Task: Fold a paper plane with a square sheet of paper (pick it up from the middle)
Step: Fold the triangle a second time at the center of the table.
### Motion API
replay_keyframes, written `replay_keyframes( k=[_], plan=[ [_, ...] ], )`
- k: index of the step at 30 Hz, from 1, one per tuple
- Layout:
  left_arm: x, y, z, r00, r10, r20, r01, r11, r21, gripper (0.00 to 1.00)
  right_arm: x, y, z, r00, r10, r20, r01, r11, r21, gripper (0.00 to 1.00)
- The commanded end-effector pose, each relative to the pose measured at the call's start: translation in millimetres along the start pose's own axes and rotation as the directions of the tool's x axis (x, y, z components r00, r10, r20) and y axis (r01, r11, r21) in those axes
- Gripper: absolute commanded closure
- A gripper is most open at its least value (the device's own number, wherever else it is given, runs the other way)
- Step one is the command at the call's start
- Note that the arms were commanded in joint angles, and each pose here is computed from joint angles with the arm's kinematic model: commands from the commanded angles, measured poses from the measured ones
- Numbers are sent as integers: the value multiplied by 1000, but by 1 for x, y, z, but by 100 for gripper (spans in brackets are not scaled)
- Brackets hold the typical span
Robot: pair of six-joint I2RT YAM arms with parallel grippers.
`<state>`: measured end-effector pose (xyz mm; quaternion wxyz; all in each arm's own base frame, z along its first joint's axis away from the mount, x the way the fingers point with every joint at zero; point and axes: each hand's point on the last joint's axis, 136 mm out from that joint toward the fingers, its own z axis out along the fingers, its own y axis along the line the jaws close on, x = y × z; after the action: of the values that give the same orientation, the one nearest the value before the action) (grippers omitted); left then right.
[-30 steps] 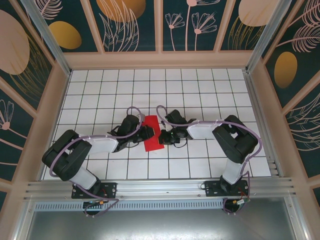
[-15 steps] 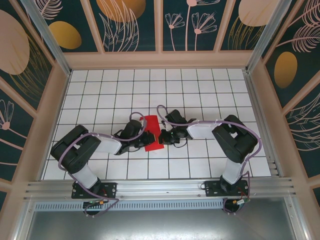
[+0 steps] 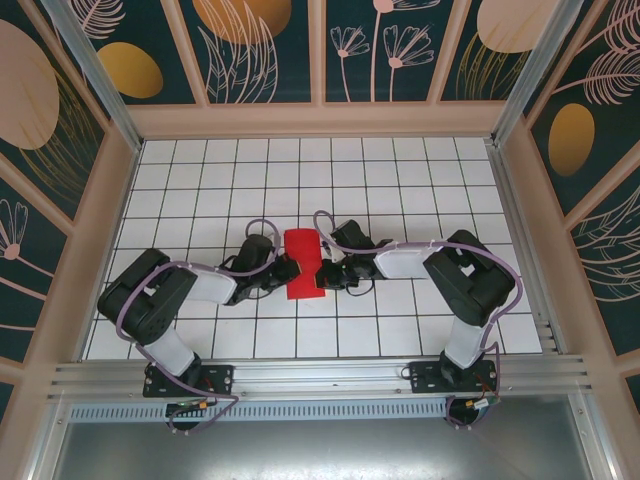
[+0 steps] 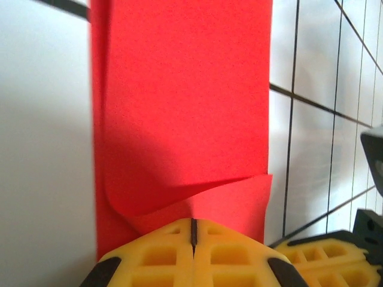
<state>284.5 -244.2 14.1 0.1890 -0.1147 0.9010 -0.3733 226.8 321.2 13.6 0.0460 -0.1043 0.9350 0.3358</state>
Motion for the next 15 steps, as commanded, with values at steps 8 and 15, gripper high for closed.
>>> replay_keyframes(
  k=[8,15],
  plan=[
    [-40,64,-11,998,20,67,-1,962,-274,93,50,-65,6,986,128,-111,-98,966,241,100],
    [-57,35,-19,994,48,94,-28,978,-207,87,22,-24,-2,997,59,-53,-53,993,108,100]
  ],
)
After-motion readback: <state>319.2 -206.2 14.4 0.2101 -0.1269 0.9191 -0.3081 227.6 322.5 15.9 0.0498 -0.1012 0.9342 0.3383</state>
